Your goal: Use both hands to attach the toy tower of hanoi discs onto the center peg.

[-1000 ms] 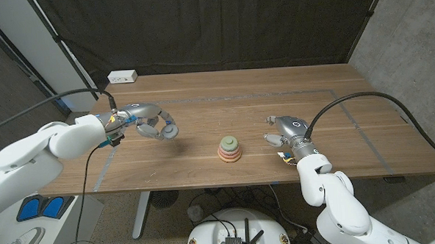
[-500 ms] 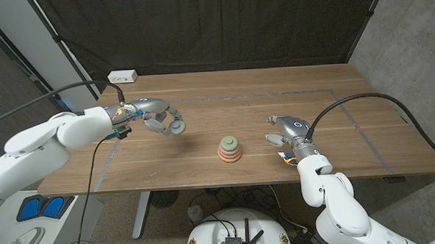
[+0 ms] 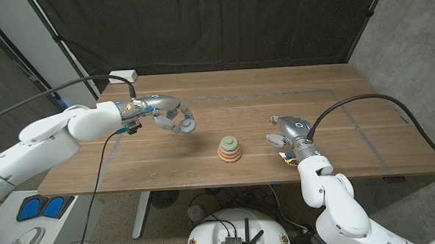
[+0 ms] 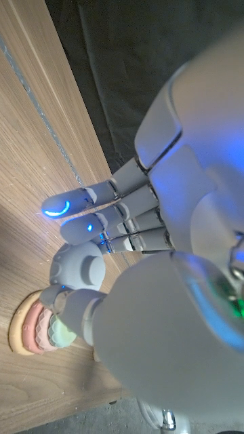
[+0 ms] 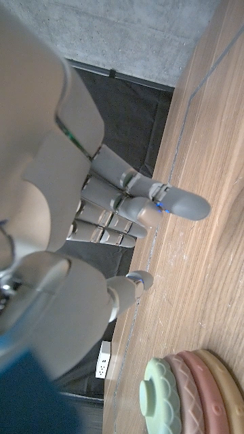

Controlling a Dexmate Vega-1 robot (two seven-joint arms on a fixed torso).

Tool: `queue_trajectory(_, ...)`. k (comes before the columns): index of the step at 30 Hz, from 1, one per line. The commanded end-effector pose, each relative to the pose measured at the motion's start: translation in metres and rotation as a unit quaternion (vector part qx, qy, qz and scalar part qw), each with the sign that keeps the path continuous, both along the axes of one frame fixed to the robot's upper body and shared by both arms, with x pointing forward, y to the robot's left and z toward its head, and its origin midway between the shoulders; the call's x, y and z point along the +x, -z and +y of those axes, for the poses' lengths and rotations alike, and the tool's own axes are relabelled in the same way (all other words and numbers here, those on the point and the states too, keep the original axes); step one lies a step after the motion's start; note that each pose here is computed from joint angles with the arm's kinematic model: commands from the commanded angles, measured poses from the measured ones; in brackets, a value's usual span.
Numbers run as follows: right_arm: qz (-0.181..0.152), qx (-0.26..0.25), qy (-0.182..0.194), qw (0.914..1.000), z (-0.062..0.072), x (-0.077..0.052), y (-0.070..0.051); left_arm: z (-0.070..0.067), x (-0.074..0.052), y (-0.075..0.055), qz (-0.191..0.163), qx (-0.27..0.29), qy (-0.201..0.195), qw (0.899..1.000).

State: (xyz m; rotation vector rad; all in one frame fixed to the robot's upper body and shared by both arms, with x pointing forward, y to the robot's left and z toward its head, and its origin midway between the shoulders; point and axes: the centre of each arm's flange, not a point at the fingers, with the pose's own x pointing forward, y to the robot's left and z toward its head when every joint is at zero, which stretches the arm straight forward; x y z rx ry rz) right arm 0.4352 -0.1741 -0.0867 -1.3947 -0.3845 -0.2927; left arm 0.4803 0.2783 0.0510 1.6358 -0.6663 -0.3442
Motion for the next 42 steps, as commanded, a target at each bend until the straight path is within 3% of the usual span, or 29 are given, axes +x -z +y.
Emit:
queue_trajectory(1,0.002,0.005,0.002,1.0,-0.002,-0.003,0.004,-0.031,0.003,-0.001,0.014,0.014,0.055,0.998)
queue_trajectory(42,0.001,0.012,0.027,0.9996,-0.013,-0.014,0.006,-0.112,0.032,-0.009,0.039,0.1,0.118,0.987)
